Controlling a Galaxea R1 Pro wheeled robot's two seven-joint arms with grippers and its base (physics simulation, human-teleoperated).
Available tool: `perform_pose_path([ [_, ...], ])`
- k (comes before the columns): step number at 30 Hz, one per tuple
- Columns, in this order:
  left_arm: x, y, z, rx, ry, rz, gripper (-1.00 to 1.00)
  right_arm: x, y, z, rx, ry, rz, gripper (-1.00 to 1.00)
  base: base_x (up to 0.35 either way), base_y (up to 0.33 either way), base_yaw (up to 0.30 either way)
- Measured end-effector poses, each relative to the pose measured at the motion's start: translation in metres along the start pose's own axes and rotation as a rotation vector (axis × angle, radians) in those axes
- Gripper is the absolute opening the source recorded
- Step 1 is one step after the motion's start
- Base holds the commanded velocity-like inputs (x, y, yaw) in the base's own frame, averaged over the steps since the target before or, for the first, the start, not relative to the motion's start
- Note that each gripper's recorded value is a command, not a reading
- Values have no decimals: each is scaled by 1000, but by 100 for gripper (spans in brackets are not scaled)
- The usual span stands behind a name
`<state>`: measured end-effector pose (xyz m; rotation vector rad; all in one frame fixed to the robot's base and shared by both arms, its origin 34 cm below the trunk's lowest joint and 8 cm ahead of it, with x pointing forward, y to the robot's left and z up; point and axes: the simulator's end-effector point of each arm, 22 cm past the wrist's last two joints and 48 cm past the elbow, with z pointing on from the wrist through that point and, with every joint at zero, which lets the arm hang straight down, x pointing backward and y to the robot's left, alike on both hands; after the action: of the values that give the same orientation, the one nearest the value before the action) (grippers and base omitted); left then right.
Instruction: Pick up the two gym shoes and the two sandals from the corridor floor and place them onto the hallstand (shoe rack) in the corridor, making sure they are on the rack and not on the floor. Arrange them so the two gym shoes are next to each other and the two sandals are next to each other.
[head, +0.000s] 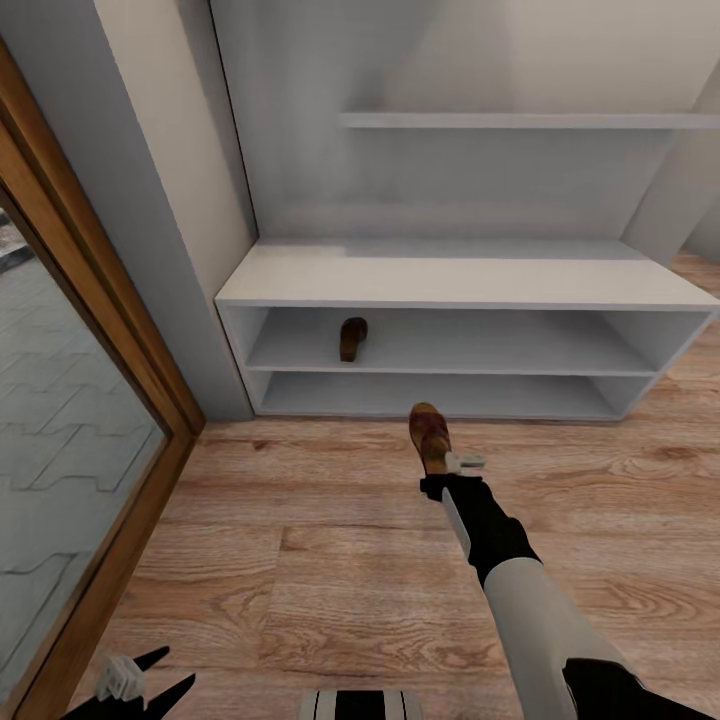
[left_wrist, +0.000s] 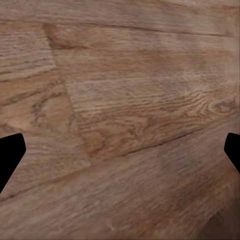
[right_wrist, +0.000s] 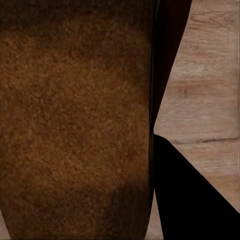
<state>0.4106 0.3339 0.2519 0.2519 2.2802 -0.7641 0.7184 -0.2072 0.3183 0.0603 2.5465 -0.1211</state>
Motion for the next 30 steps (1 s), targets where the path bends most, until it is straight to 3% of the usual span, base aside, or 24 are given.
perform_pose_path([
  [12, 0, -3, 1, 8, 0, -2, 100, -13, -4, -4, 10, -28, 7, -100, 0, 0, 0],
  [18, 0, -3, 2, 9, 0, -2, 100, -33, -26, -9, 106, -57, 13, -100, 0, 0, 0],
  [20, 0, -3, 2, 9, -1, -2, 100, -42, -40, -12, 166, -72, 18, -100, 0, 0, 0],
  [30, -2, -4, 3, 10, -6, -2, 100, -42, -41, -12, 172, -73, 25, -100, 17, 0, 9],
])
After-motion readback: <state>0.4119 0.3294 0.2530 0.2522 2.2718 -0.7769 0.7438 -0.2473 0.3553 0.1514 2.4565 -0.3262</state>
